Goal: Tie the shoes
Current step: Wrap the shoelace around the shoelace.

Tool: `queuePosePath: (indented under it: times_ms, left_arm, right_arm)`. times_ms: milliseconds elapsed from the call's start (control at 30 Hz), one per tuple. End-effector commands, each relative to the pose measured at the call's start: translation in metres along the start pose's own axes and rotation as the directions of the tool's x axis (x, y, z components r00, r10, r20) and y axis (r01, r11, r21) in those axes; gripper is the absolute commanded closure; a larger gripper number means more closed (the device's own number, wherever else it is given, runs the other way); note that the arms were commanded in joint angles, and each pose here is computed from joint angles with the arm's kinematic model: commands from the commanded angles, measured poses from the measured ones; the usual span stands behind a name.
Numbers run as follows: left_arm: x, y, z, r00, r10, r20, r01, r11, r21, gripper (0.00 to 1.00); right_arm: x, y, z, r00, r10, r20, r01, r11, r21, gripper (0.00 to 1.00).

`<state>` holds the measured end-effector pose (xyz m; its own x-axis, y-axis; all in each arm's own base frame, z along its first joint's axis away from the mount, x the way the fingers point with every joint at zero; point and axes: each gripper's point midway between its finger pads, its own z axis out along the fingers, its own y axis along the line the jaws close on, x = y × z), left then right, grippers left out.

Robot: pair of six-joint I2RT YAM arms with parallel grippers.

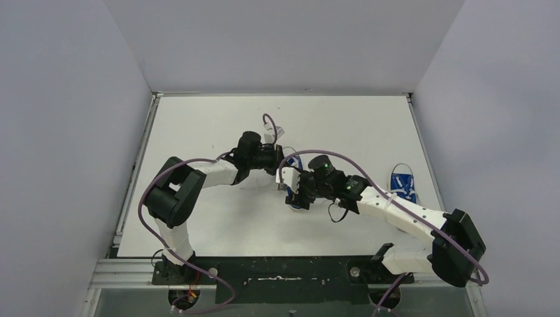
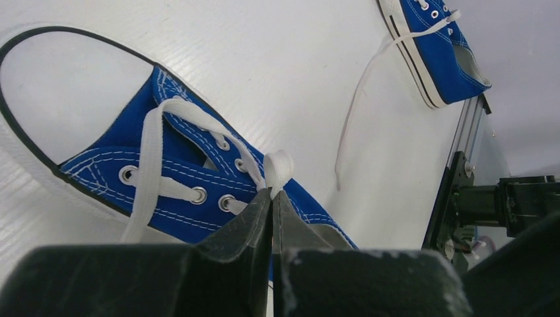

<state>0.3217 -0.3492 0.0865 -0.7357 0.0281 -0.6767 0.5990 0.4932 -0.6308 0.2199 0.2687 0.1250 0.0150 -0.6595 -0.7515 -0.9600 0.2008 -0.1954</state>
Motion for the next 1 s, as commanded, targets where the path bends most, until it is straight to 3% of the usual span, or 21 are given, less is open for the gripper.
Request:
queuePosePath:
  times_ms: [0, 100, 367, 633, 967]
  left_arm:
    - [-0.013, -0.002, -0.002, 0.997, -0.056, -0.044, 0.057, 0.998, 0.039, 1.0]
    - [-0.015, -0.002, 0.0, 0.995, -0.066, -0.07, 0.071, 0.995, 0.066, 1.0]
    - [-0.017, -0.001, 0.003, 0.992, -0.046, -0.12, 0.059, 0.993, 0.107, 1.0]
    - [-0.015, 0.013, 0.004, 0.983, -0.046, -0.179, 0.066, 0.992, 0.109, 1.0]
    - [-0.017, 0.026, 0.013, 0.979, -0.076, -0.19, 0.1, 0.988, 0.119, 1.0]
  right_arm:
    - [-0.05, -0.037, 0.02, 0.898, -0.426, 0.112, 0.411, 0.901, 0.138, 0.47]
    - [-0.06, -0.043, 0.042, 0.858, -0.503, 0.105, 0.492, 0.863, 0.117, 0.6]
    - [-0.062, -0.039, 0.096, 0.747, -0.661, 0.065, 0.663, 0.748, -0.01, 0.64]
    - [-0.042, -0.045, 0.12, 0.709, -0.705, -0.007, 0.703, 0.708, -0.066, 0.68]
    - [-0.025, -0.052, 0.139, 0.713, -0.699, -0.058, 0.694, 0.715, -0.086, 0.67]
